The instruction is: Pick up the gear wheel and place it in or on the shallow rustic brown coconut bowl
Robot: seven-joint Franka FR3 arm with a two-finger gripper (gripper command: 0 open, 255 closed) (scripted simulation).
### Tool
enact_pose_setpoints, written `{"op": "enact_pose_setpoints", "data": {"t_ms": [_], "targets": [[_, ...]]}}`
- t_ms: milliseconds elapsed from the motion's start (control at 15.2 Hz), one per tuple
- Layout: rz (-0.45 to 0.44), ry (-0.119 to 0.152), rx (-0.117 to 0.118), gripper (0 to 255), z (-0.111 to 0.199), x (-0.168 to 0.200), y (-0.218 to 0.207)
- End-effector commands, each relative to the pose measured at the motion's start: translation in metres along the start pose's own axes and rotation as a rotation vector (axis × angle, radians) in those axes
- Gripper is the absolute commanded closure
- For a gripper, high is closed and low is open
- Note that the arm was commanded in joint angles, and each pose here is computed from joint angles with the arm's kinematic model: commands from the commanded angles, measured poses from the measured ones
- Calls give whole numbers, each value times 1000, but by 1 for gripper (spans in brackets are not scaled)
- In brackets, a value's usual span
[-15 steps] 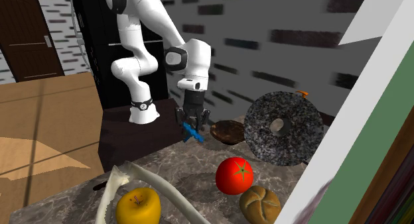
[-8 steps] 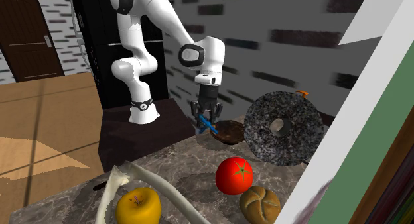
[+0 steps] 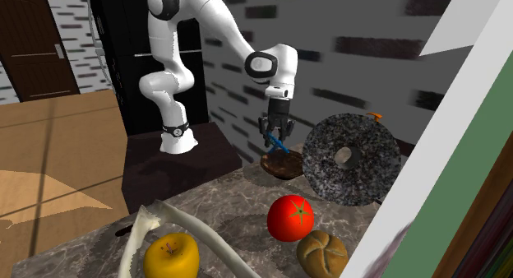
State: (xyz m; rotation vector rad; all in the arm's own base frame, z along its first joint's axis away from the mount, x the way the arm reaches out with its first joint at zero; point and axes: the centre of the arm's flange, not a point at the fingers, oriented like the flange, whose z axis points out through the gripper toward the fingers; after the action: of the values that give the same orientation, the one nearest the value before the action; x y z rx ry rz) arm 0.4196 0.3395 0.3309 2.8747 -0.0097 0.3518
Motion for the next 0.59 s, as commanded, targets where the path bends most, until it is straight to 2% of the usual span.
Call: {"op": "enact_pose_setpoints", "data": {"t_ms": [0, 198, 528], "targets": [[2, 0, 0, 255, -11, -10, -21], [2, 0, 0, 255, -22, -23, -53], [2, 0, 0, 255, 3, -29, -59]]}}
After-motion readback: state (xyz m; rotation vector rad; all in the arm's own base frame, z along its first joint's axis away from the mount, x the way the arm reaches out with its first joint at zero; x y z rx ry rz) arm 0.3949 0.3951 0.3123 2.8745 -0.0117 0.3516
